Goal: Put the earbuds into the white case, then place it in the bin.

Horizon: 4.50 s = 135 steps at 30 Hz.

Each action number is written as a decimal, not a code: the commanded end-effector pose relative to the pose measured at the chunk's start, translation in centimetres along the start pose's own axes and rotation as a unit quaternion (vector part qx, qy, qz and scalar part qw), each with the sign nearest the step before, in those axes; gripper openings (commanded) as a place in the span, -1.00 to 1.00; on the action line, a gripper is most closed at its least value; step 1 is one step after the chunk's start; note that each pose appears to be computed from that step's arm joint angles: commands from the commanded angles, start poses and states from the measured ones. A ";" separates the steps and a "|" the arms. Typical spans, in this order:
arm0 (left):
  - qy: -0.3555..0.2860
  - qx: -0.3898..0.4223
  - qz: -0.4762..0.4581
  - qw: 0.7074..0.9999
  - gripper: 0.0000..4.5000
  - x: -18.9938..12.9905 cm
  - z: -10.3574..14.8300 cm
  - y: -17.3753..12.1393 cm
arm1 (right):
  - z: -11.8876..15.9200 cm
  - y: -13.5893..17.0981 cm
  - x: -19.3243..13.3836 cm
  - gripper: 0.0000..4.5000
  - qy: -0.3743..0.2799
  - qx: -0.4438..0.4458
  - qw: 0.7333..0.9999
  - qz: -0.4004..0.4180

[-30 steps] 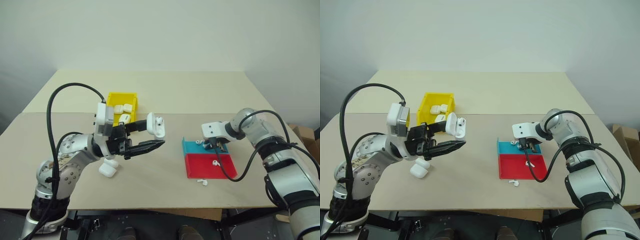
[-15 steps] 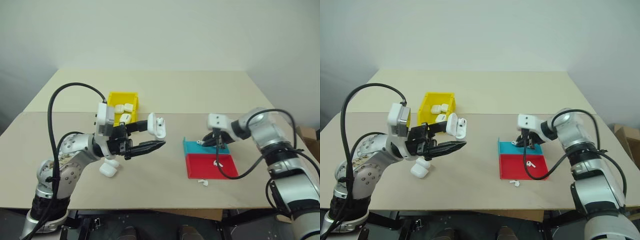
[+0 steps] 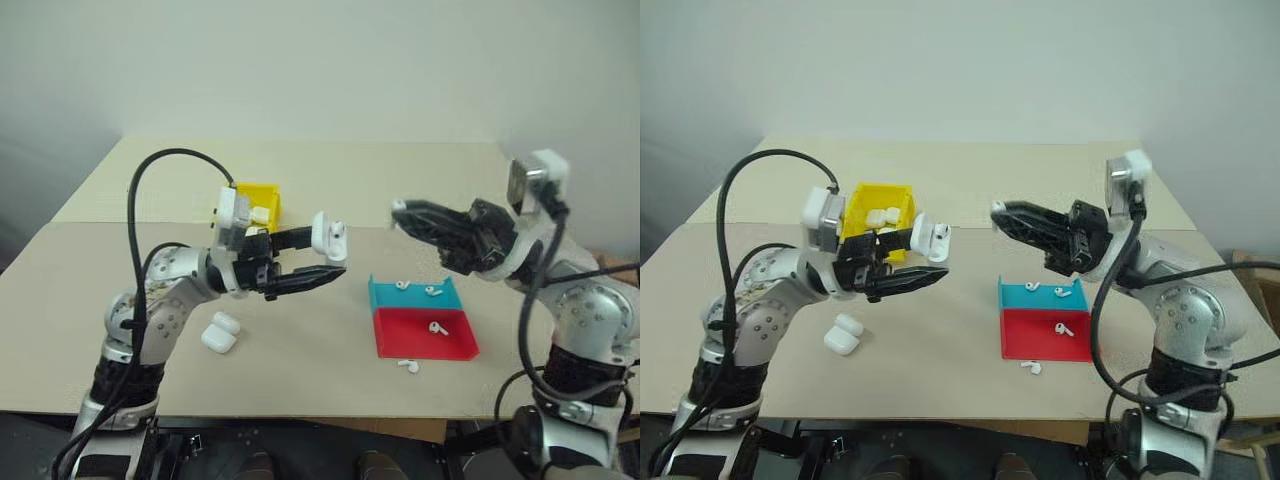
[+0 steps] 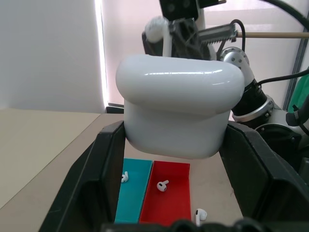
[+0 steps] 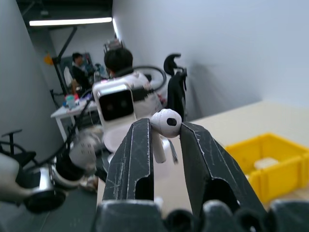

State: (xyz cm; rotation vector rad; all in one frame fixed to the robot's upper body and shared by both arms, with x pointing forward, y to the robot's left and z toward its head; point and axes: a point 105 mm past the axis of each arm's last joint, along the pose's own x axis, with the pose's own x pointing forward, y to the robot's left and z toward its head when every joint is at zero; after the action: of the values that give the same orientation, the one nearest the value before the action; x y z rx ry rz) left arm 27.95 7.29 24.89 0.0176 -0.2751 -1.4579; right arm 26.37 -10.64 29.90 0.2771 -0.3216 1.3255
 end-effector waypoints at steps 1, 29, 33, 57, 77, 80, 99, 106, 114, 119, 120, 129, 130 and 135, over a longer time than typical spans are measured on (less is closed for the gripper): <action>-0.013 0.025 -0.015 0.999 0.23 0.7 1.0 0.0 | 0.4 2.1 1.5 -0.72 -0.021 -0.018 1.000 0.007; -0.015 0.036 -0.020 0.999 0.23 0.7 1.3 -0.1 | -3.6 1.6 2.4 -0.72 0.055 -0.027 0.998 -0.016; -0.015 0.036 -0.021 0.999 0.23 0.7 1.4 0.0 | -3.7 1.6 2.4 -0.72 0.058 -0.030 0.998 -0.016; -0.019 0.038 -0.013 0.999 0.23 0.6 1.3 0.2 | -4.5 2.6 2.4 -0.26 0.094 -0.076 0.992 0.034; -0.017 0.037 -0.015 0.999 0.23 0.6 1.1 0.2 | -2.4 2.5 1.1 0.81 0.094 -0.088 0.991 0.037; -0.015 0.035 -0.015 0.999 0.23 0.7 0.9 0.3 | -2.3 2.9 1.1 0.81 0.101 -0.085 0.990 0.047; 0.022 0.040 0.034 0.998 0.23 3.5 -2.2 2.3 | 0.9 0.0 1.6 -0.70 0.196 -0.168 0.965 0.033; 0.022 0.048 0.049 0.997 0.23 5.0 -2.5 3.0 | 0.0 -1.5 4.2 -0.99 0.323 -0.211 0.922 0.036; 0.010 0.057 0.056 0.997 0.23 4.8 -1.9 2.9 | -1.8 -1.8 4.7 -0.99 0.415 -0.260 0.868 0.084; 0.001 0.059 0.076 0.995 0.23 4.0 -1.5 2.9 | -1.1 -2.9 3.9 -0.99 0.415 -0.258 0.870 0.062; 0.002 0.060 0.081 0.995 0.23 3.8 -1.5 2.9 | -0.7 -3.0 3.8 -0.99 0.407 -0.254 0.875 0.056; -0.014 0.076 0.160 0.984 0.23 1.8 -0.3 4.0 | 3.2 -3.4 3.2 -0.99 0.276 -0.228 0.934 -0.016; -0.015 0.081 0.189 0.978 0.23 1.5 0.0 4.7 | 3.5 -3.4 2.9 -0.99 0.263 -0.224 0.938 -0.027; -0.005 0.126 0.412 0.902 0.23 -1.3 1.2 10.0 | 2.5 -4.3 0.8 -0.99 0.219 -0.222 0.945 -0.100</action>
State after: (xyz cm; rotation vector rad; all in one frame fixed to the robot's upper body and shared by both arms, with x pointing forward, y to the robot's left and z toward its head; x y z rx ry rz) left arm 36.42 8.43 25.91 0.0734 -0.3596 -0.7316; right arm 31.19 -11.62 31.23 -0.3442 -0.1212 1.0823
